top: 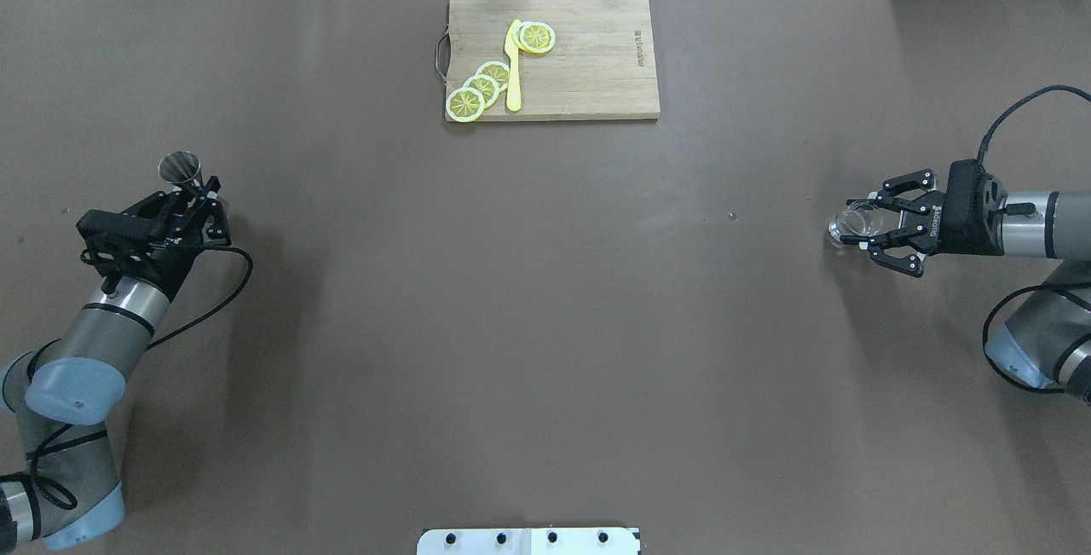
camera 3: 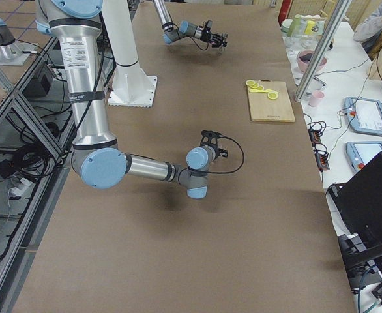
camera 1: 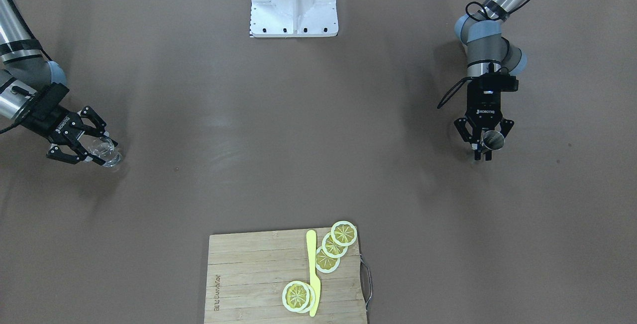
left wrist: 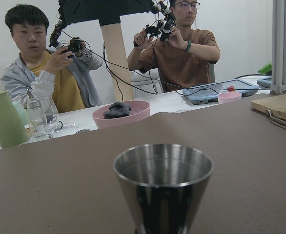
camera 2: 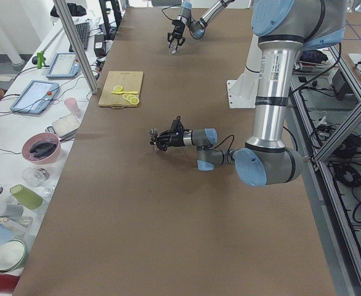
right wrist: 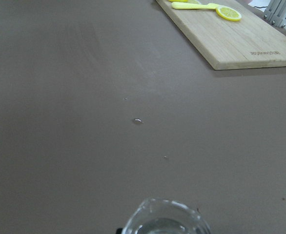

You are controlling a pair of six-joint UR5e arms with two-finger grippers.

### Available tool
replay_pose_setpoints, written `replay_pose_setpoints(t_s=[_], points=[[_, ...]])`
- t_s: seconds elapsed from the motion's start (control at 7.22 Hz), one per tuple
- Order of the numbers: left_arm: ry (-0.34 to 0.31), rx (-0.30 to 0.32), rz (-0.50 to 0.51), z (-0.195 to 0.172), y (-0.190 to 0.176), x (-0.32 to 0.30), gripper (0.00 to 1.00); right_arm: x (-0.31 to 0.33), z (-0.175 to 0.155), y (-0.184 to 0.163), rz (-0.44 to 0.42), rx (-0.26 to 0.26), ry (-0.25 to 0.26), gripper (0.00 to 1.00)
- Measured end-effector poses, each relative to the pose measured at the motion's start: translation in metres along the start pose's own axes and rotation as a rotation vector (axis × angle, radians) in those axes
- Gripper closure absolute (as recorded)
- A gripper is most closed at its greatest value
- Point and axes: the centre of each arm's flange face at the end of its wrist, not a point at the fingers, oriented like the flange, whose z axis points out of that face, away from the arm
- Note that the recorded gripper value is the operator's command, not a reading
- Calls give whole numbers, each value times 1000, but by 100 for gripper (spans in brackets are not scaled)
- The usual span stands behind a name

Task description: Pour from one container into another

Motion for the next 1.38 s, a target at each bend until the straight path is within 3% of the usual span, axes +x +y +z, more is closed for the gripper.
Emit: replay_pose_setpoints(t_s=[0.14, 0.42, 0.69, 0.83, 0.97, 1.38], points=[[-1, 1, -4, 0, 0, 0, 100, 0, 0, 0, 1, -1, -1, 100], [-1, 1, -6, 0, 0, 0, 76, -1, 0, 1, 13, -2, -4, 100], [1, -4, -4, 0, 1, 0, 72, 0, 0, 1, 39, -1, -4, 100], [5, -9, -3, 1, 2, 1, 61, 0, 0, -1, 60, 1, -4, 100], [8, -12, -2, 3, 3, 4, 57, 0, 0, -2, 84, 4, -4, 100], [7, -16, 9, 8, 7, 9, 46, 1, 1, -5, 105, 10, -4, 68]])
